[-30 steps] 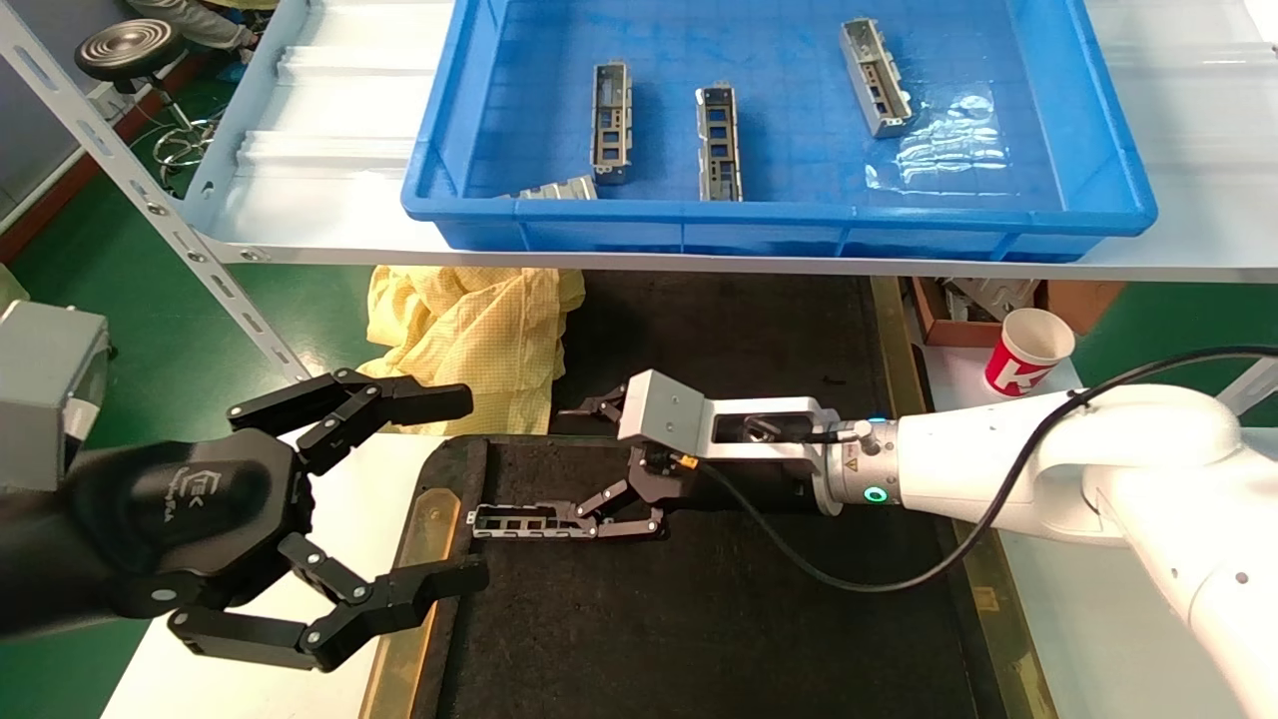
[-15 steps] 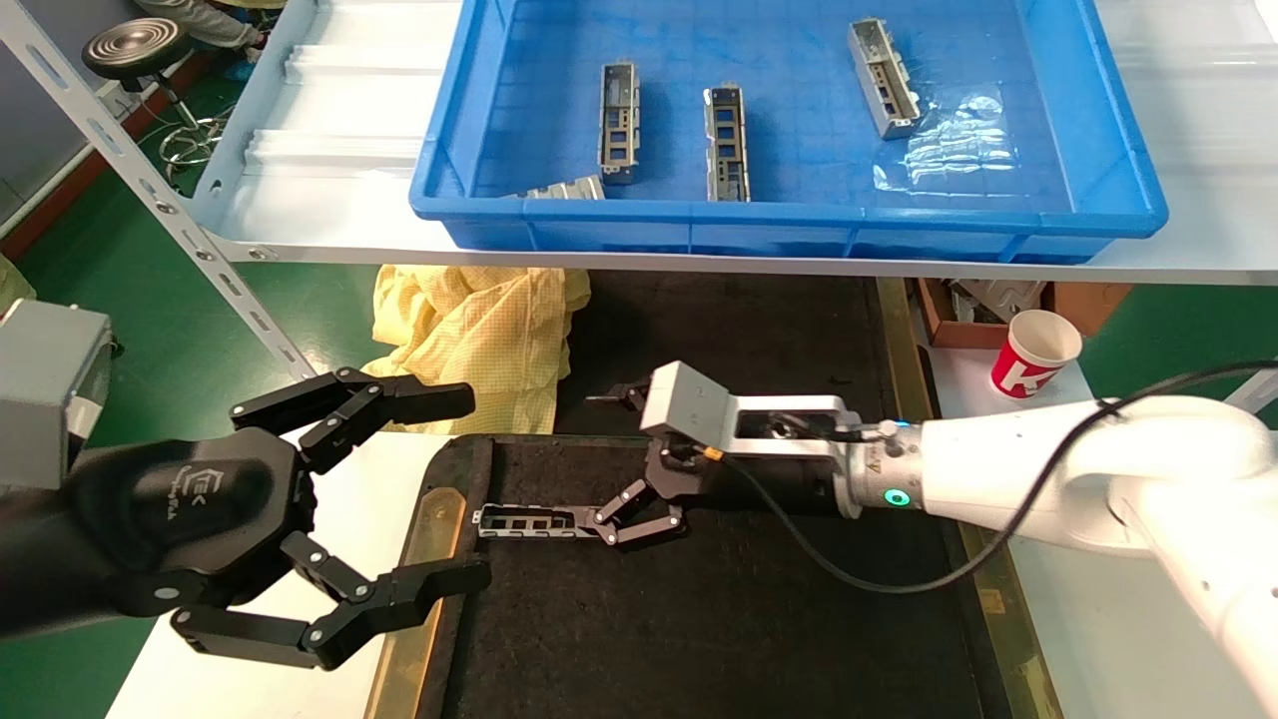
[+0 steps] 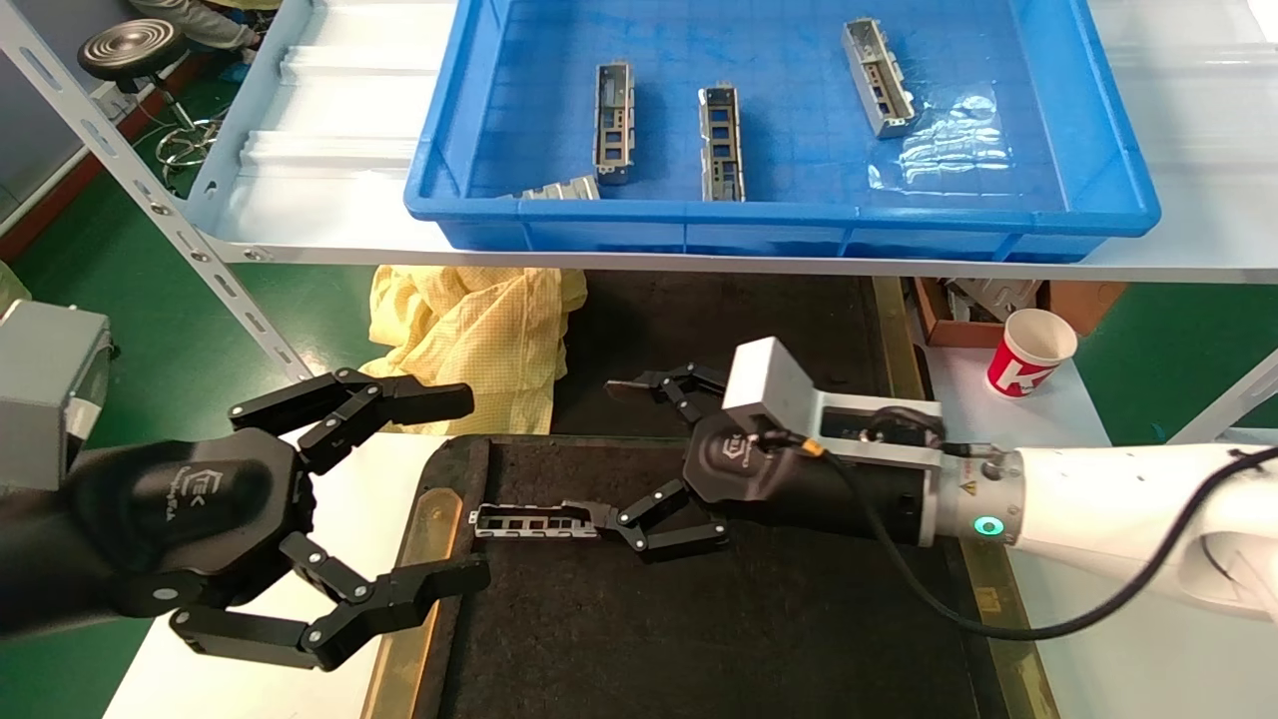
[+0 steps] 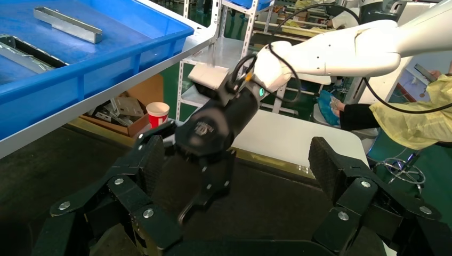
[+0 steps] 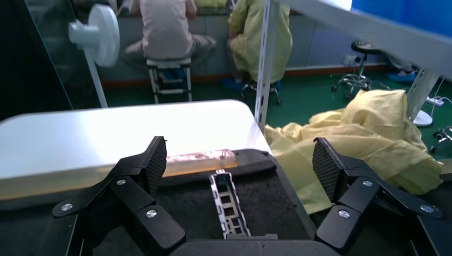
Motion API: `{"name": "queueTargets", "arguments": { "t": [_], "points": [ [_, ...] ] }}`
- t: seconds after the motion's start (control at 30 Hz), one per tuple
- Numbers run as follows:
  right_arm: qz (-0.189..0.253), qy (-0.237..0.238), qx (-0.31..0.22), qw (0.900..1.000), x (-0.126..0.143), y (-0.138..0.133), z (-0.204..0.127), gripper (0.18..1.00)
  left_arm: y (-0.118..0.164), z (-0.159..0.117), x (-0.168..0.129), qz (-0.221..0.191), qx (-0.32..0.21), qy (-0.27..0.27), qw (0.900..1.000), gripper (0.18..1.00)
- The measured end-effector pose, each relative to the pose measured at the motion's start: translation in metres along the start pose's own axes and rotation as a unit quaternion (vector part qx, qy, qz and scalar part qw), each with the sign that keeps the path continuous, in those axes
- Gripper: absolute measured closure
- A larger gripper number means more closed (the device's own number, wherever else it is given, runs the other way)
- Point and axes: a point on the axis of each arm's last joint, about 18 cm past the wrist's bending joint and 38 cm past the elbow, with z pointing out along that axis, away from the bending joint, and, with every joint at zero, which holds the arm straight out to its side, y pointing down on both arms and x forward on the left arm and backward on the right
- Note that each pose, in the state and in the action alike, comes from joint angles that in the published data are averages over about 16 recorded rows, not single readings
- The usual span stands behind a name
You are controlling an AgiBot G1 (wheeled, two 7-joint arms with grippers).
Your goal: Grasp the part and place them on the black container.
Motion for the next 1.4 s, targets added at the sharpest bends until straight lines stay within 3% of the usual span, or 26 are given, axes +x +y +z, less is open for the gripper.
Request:
{"name": "queueTargets", "arguments": {
  "t": [0.7,1.4],
  "points": [
    [0.037,-0.005,0.059,0.998,-0.034,-0.045,-0.091,0.178,0.000,0.000,0.000,0.000,0.000,0.000,1.0000,0.184],
    [0.027,-0.033,0.035,0.998,-0.087,-0.095,-0.163,0.178,0.000,0.000,0.000,0.000,0.000,0.000,1.0000,0.184]
  ]
}}
